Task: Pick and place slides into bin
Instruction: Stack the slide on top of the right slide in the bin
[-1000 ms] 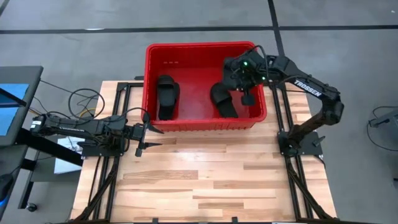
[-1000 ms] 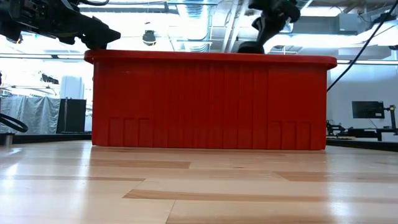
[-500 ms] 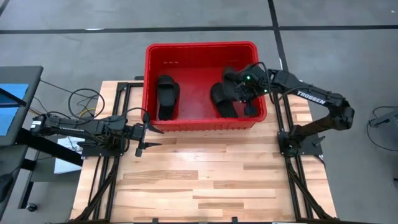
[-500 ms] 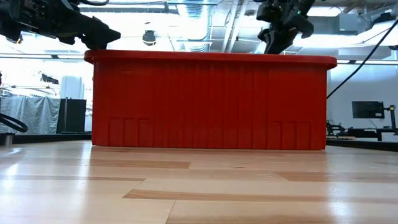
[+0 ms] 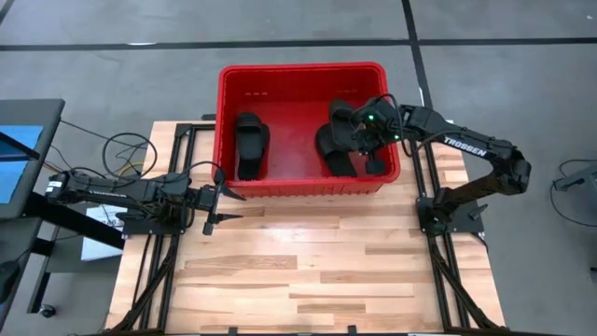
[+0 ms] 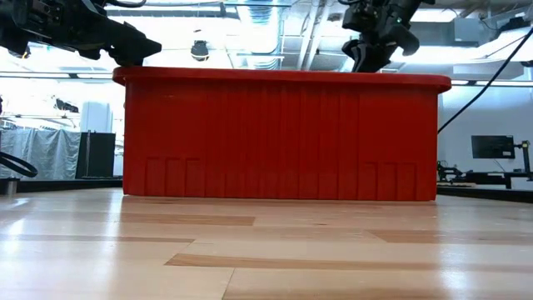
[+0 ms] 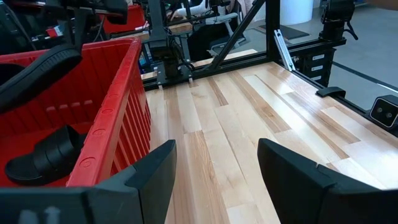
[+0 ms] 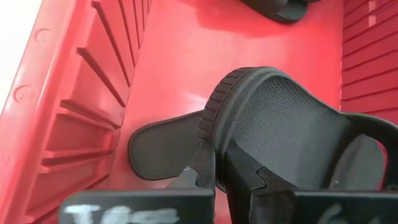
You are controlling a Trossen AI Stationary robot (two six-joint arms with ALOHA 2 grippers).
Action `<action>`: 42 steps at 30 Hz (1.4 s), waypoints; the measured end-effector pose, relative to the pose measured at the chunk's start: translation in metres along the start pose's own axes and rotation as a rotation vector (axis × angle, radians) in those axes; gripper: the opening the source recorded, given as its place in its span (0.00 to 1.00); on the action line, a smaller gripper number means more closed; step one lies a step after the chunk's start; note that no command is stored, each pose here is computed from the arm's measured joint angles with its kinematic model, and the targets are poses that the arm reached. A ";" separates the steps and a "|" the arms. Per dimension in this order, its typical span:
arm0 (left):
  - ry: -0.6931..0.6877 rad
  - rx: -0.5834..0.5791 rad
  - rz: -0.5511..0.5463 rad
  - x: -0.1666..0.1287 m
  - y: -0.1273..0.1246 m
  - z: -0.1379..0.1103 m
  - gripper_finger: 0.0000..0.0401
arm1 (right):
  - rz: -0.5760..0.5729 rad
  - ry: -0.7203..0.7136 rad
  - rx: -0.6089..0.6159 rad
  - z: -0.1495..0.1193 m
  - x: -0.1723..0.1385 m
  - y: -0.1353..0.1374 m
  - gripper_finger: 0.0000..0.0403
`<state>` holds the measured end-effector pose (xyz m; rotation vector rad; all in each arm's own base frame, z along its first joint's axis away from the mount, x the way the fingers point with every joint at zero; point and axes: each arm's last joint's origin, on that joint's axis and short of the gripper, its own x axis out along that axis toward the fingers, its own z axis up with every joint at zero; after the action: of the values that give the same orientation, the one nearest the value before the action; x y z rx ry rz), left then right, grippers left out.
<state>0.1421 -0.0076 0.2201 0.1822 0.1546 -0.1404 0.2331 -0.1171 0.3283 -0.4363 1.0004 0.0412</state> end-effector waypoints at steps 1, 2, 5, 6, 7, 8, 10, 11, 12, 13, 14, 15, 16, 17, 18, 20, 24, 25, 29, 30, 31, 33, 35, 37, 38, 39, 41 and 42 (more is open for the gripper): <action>0.000 0.000 0.000 0.000 0.000 0.000 0.55 | -0.001 0.001 0.000 0.000 0.000 0.000 0.00; 0.000 0.000 0.000 0.000 0.000 0.000 0.55 | -0.001 0.001 0.000 -0.001 0.000 -0.001 0.00; 0.000 0.000 0.000 0.000 0.000 0.000 0.55 | -0.001 0.009 0.007 -0.002 0.000 -0.002 0.00; 0.000 0.000 0.000 0.000 0.000 0.000 0.55 | -0.001 0.010 0.006 -0.002 0.000 -0.002 0.00; 0.000 0.000 0.000 0.000 0.000 0.000 0.55 | -0.001 0.010 0.006 -0.002 0.000 -0.001 0.00; 0.000 0.000 0.000 0.000 0.000 0.000 0.55 | 0.000 0.010 0.006 -0.002 0.000 -0.001 0.00; 0.000 0.000 0.000 0.000 0.000 0.000 0.55 | -0.001 0.009 0.005 -0.002 0.000 -0.002 0.00; 0.000 0.000 0.000 0.000 0.000 0.000 0.55 | -0.002 0.008 0.006 -0.002 0.000 -0.002 0.00; 0.000 0.000 0.000 0.000 0.000 0.000 0.55 | -0.003 0.007 0.006 -0.002 0.000 -0.002 0.00; 0.000 0.000 0.000 0.000 0.000 0.000 0.55 | -0.003 0.007 0.006 -0.002 0.000 -0.002 0.00; 0.000 0.000 0.000 0.000 0.000 0.000 0.55 | -0.004 0.006 0.005 -0.002 0.000 -0.002 0.00; 0.000 0.000 0.000 0.000 0.000 0.000 0.55 | -0.007 0.004 0.005 -0.002 0.000 -0.002 0.00; 0.000 0.000 0.000 0.000 0.000 0.000 0.55 | -0.009 0.001 0.005 -0.002 0.000 -0.002 0.00; 0.000 0.000 0.000 0.000 0.000 0.000 0.55 | -0.012 -0.002 0.004 -0.001 0.000 -0.003 0.00; 0.000 0.000 0.000 0.000 0.000 0.000 0.55 | -0.016 -0.006 0.004 -0.001 0.000 -0.003 0.00; 0.000 0.000 0.000 0.000 0.000 0.000 0.55 | -0.021 -0.011 0.003 0.000 0.000 -0.004 0.00; 0.000 0.000 0.000 0.000 0.000 0.000 0.55 | -0.026 -0.012 0.006 -0.001 -0.001 -0.005 0.00; 0.000 0.000 0.000 0.000 0.000 0.000 0.55 | -0.025 -0.012 0.007 -0.001 -0.001 -0.005 0.00; 0.000 0.000 0.000 0.000 0.000 0.000 0.55 | -0.023 -0.004 0.014 -0.003 0.001 -0.006 0.00; 0.000 0.000 0.000 0.000 0.000 0.000 0.55 | -0.020 0.000 0.017 -0.003 0.002 -0.007 0.00; 0.000 0.000 0.000 0.000 0.000 0.000 0.55 | -0.019 0.002 0.020 -0.004 0.002 -0.007 0.00; 0.000 0.000 0.000 0.000 0.000 0.000 0.55 | -0.011 0.010 0.021 -0.004 0.006 -0.008 0.00; 0.000 0.000 0.000 0.000 0.000 0.000 0.55 | -0.005 0.016 0.021 -0.004 0.009 -0.008 0.00; 0.000 0.000 0.000 0.000 0.000 0.000 0.55 | -0.002 0.019 0.023 -0.003 0.011 -0.010 0.00; 0.000 0.000 0.000 0.000 0.000 0.000 0.55 | 0.001 0.020 0.023 -0.003 0.013 -0.010 0.00; 0.000 0.000 0.000 0.000 0.000 0.000 0.55 | 0.005 0.026 0.023 -0.003 0.015 -0.010 0.00; 0.000 0.000 0.000 0.000 0.000 0.000 0.55 | 0.010 0.030 0.024 -0.003 0.018 -0.011 0.00; 0.000 0.000 0.000 0.000 0.000 0.000 0.55 | 0.014 0.034 0.026 -0.004 0.020 -0.011 0.00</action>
<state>0.1421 -0.0076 0.2201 0.1822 0.1544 -0.1406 0.2435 -0.1318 0.3143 -0.4074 1.0368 0.0336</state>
